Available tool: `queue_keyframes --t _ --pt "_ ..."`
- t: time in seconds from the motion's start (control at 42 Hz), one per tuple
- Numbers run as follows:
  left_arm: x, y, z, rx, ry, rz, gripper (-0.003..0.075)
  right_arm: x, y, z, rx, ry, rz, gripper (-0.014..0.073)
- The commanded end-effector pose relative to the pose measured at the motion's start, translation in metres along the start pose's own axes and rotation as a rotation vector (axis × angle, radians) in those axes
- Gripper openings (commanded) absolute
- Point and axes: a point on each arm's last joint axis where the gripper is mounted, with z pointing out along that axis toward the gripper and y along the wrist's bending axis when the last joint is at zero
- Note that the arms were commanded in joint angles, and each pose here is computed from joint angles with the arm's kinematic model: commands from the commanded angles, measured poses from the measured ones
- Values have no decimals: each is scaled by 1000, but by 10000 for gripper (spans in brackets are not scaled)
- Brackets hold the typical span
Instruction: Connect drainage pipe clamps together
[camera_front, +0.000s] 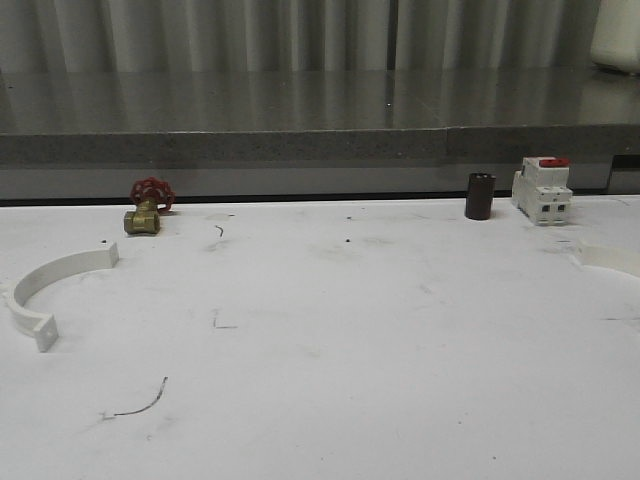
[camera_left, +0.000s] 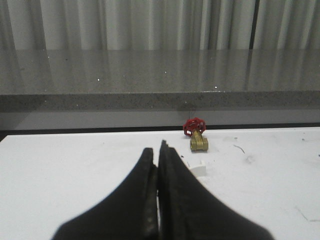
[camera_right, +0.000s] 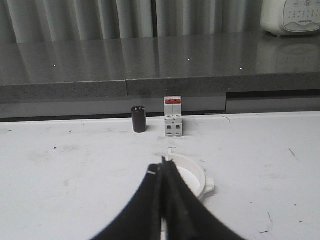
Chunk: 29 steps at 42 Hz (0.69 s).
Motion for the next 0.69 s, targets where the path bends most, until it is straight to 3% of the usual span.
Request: queue_keyframes --t 0.0,0.19,0.357,0.5,0.667 --pt "-2 1 0 -11 -90 -2 -20 -11 0 -2 0 -120 -13 -120" --pt "-21 2 -3 -19 -233 -2 -20 -23 1 -4 -4 -180 -5 -120" --pt "-68 1 -13 -13 -275 17 -20 -63 7 -14 -16 -188 -10 -120" --pt "-110 0 -16 -6 -209 27 -20 -107 12 -21 -22 -188 -20 -120" --pt "-155 0 5 1 -43 36 -20 -157 18 -6 -21 -82 -22 -120"
